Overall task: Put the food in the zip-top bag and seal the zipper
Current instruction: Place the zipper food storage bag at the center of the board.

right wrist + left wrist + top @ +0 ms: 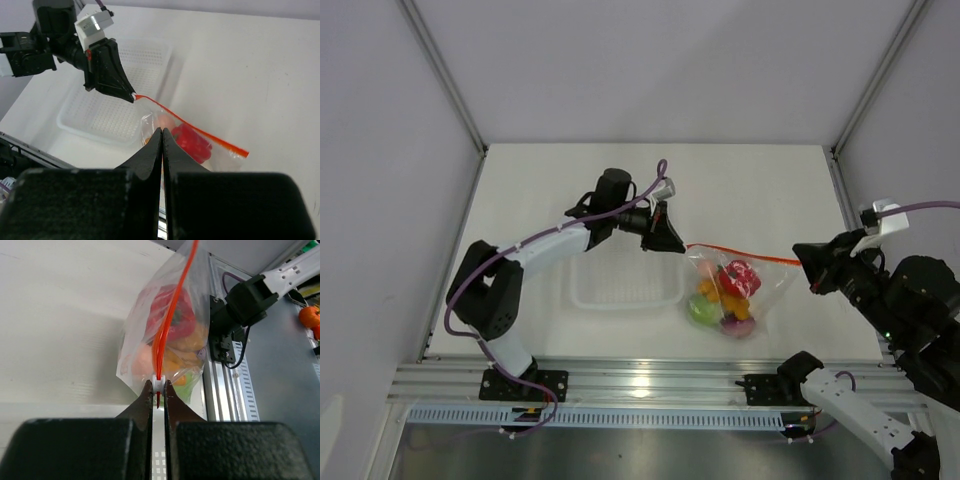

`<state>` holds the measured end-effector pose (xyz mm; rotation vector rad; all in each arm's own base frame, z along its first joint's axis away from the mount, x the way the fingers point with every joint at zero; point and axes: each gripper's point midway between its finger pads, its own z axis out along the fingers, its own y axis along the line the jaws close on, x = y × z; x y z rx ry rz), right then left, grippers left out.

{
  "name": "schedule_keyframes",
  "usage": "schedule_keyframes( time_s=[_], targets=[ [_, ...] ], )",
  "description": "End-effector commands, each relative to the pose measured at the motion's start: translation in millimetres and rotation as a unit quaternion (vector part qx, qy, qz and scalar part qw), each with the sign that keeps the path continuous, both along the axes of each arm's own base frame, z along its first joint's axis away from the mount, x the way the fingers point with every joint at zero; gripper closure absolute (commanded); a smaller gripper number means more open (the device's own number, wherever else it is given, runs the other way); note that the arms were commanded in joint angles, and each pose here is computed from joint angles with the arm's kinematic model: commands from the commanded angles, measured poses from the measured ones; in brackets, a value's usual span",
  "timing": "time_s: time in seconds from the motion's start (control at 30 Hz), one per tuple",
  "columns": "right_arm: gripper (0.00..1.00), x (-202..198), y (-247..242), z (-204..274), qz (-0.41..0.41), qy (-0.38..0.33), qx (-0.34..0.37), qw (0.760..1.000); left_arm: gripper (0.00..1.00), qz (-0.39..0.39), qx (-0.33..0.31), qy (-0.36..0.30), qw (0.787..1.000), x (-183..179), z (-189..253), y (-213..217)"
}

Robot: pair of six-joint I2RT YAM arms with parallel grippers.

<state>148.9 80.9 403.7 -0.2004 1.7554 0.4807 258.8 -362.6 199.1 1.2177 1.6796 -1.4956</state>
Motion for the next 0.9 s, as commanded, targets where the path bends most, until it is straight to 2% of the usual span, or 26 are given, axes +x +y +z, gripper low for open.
schedule_keyframes(
  time_s=[0.0, 0.1, 0.13, 0.2, 0.23, 0.27, 0.3, 0.37, 0.4, 0.47, 0.5, 0.53, 0.57, 0.63, 0.73, 0.77, 0.8, 0.83, 0.87],
  targets=[
    [1.00, 22, 5, -17, -0.031, 0.043, -0.009, 0.999, 1.00, 0.023, -0.029, -0.060, 0.997, -3, 45, -8],
    [1.00, 36, 12, -33, -0.049, 0.079, -0.013, 0.996, 1.00, 0.015, -0.027, -0.064, 0.997, -5, 59, -25],
    [1.00, 39, 16, -38, -0.048, 0.090, -0.014, 0.995, 1.00, 0.016, -0.003, -0.046, 0.999, -5, 53, -33],
    [1.00, 43, 36, -55, -0.011, 0.138, -0.024, 0.990, 1.00, 0.020, -0.002, -0.048, 0.999, 0, 64, -45],
    [1.00, 44, 43, -63, -0.002, 0.158, -0.027, 0.987, 1.00, 0.031, 0.009, -0.029, 0.999, 4, 56, -50],
    [1.00, 47, 51, -77, 0.003, 0.194, -0.031, 0.981, 1.00, 0.033, 0.013, -0.019, 0.999, 7, 55, -53],
    [1.00, 48, 52, -89, -0.002, 0.216, -0.036, 0.976, 1.00, 0.037, 0.001, -0.029, 0.999, 13, 72, -59],
    [1.00, 48, 55, -120, -0.010, 0.262, -0.045, 0.964, 1.00, 0.053, 0.020, -0.008, 0.998, 23, 61, -66],
    [1.00, 49, 63, -123, -0.005, 0.267, -0.020, 0.964, 1.00, 0.056, 0.008, -0.018, 0.998, 30, 78, -73],
    [1.00, 43, 73, -148, 0.012, 0.294, -0.003, 0.956, 1.00, 0.061, 0.031, 0.021, 0.997, 37, 60, -80],
    [1.00, 38, 84, -148, 0.041, 0.297, 0.016, 0.954, 1.00, 0.063, 0.017, 0.010, 0.998, 44, 79, -86],
    [1.00, 35, 87, -153, 0.047, 0.307, 0.024, 0.950, 0.99, 0.070, 0.023, 0.025, 0.997, 47, 77, -88],
    [1.00, 32, 90, -163, 0.051, 0.322, 0.024, 0.945, 1.00, 0.076, 0.034, 0.038, 0.996, 52, 65, -92],
    [1.00, 27, 100, -169, 0.077, 0.339, 0.036, 0.937, 0.99, 0.082, 0.032, 0.044, 0.995, 59, 71, -98],
    [1.00, 29, 96, -181, 0.056, 0.356, 0.029, 0.932, 0.99, 0.073, 0.034, 0.055, 0.995, 63, 67, -107],
    [1.00, 32, 95, -183, 0.049, 0.357, 0.030, 0.932, 0.91, 0.074, 0.033, 0.056, 0.995, 65, 67, -108],
    [1.00, 35, 92, -187, 0.039, 0.362, 0.029, 0.931, 0.78, 0.077, 0.036, 0.058, 0.995, 64, 65, -107],
    [1.00, 39, 90, -190, 0.030, 0.365, 0.030, 0.930, 0.53, 0.088, 0.025, 0.044, 0.995, 67, 71, -107],
    [1.00, 46, 83, -197, 0.013, 0.377, 0.032, 0.926, 0.18, 0.093, 0.018, 0.035, 0.995, 67, 75, -106]
  ],
)
